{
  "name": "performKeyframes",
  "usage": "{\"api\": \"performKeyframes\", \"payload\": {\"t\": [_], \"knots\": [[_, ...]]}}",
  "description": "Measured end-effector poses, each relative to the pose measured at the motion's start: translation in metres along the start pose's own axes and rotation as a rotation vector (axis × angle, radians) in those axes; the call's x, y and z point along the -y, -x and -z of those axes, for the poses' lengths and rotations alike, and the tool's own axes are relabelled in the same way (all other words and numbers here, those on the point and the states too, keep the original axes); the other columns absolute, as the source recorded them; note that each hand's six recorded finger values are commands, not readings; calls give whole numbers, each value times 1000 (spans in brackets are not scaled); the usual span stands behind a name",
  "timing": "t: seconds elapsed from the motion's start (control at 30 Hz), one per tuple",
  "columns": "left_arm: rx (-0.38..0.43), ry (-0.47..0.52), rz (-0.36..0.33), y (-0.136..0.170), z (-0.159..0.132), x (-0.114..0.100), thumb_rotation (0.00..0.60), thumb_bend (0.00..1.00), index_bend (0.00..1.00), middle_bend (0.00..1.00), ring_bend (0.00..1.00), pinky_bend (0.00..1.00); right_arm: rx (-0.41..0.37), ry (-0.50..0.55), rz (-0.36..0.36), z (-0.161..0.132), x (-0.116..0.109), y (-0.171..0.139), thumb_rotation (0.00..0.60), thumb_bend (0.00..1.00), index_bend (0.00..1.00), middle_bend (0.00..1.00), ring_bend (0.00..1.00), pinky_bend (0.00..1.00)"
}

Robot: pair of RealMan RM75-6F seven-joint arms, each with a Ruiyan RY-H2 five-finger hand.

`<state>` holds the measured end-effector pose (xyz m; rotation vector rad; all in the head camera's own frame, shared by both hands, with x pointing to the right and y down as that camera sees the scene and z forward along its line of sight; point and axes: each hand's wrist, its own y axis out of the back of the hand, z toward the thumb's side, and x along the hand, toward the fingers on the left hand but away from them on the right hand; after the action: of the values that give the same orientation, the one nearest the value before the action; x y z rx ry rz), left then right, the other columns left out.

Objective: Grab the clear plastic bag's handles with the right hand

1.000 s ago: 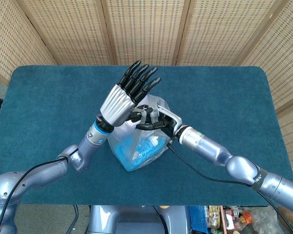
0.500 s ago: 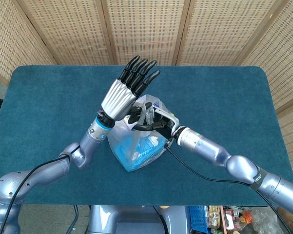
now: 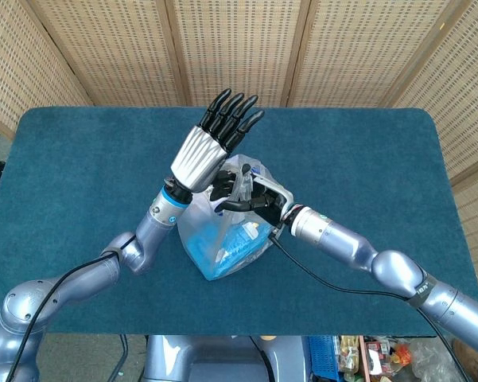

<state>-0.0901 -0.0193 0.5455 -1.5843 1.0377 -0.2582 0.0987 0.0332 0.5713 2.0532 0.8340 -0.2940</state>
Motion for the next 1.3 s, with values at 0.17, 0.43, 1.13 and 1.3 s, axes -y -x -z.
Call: {"api": "performKeyframes", "payload": {"t": [0.17, 0.43, 1.13, 1.3], "knots": [[-10, -10, 8, 2, 4, 2, 600, 101, 0, 0, 0, 0, 2, 27, -7, 1, -2, -1, 600, 0, 413, 496, 390, 422], [-19, -8, 14, 2, 4, 6, 600, 100, 0, 0, 0, 0, 22, 22, -29, 1, -3, -6, 600, 0, 465, 567, 451, 448], [-22, -37, 70, 12, 31, -1, 600, 0, 0, 0, 0, 0, 23, -2, 5, -2, -16, -12, 600, 503, 661, 712, 664, 752], [13, -60, 130, 22, 44, -9, 600, 0, 0, 0, 0, 0, 26, -8, 12, -3, -15, -11, 600, 592, 668, 715, 673, 783]]}}
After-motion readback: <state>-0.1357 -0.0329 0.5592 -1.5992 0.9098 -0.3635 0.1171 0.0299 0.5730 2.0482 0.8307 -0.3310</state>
